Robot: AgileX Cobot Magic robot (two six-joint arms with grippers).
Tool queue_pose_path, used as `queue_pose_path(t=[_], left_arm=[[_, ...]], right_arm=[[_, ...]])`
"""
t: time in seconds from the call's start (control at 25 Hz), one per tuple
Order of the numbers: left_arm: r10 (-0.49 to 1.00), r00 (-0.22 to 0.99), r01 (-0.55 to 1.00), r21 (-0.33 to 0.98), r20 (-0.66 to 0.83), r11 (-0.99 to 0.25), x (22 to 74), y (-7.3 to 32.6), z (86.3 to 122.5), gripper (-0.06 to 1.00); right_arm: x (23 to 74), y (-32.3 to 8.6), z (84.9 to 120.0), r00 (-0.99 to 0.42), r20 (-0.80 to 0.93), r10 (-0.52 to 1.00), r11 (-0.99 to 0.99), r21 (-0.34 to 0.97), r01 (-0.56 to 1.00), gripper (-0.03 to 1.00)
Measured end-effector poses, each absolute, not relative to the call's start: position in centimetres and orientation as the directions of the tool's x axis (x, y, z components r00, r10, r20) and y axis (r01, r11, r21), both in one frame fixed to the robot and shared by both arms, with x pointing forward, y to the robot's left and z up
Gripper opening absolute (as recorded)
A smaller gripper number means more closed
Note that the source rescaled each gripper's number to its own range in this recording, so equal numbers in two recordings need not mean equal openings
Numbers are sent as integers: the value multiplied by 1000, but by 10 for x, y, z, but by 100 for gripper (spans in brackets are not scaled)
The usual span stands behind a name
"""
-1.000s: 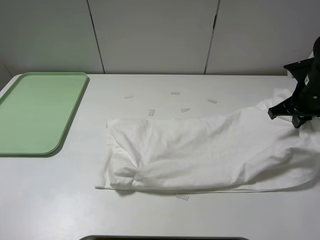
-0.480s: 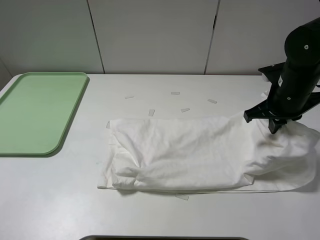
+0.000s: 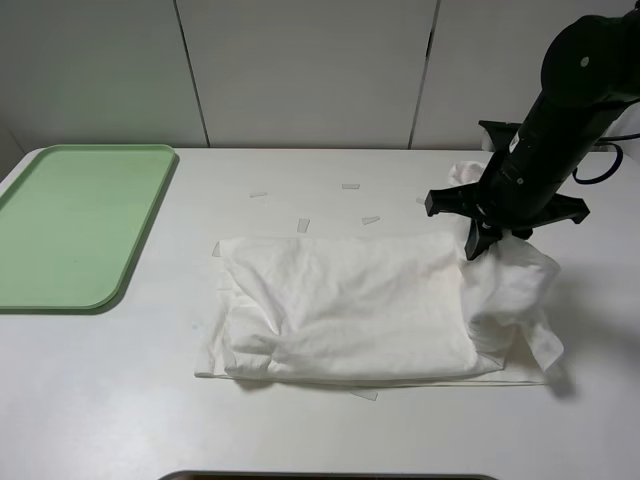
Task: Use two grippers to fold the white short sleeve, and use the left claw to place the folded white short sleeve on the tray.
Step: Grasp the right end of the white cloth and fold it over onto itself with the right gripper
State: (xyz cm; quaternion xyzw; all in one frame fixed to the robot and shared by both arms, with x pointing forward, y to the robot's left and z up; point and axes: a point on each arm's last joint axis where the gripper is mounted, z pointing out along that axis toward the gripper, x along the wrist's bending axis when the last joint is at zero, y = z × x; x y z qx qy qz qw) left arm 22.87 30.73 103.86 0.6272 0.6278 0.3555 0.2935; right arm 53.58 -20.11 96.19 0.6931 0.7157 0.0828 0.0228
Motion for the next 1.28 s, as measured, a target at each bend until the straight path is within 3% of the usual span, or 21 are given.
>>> queue_pose_path(t=[0.4,0.48,0.6,0.72,0.96,1.16,1.28], left_arm=[[996,-41,579,814,77,-39,229,307,1039,100],[996,-41,579,814,77,-39,229,307,1039,100],[996,-41,579,814,77,-39,229,307,1039,100],[996,-41,579,814,77,-39,229,307,1039,100],[996,-41,579,814,77,-39,229,307,1039,100],[996,-41,579,814,77,-39,229,307,1039,100],[996,-41,579,814,77,-39,229,307,1039,100]], right_arm=[[544,-195,935,-100,107,989,87,119,989,8],[545,-193,935,-134,123,983,117,132,984,19],[544,-185,936,-174,198,964,148,141,979,44],[541,-175,939,-259,307,916,223,149,963,57],[527,-158,948,-565,477,673,521,238,820,60],[524,-157,949,-639,477,603,593,269,759,60],[533,-161,958,-644,405,649,600,249,761,60]])
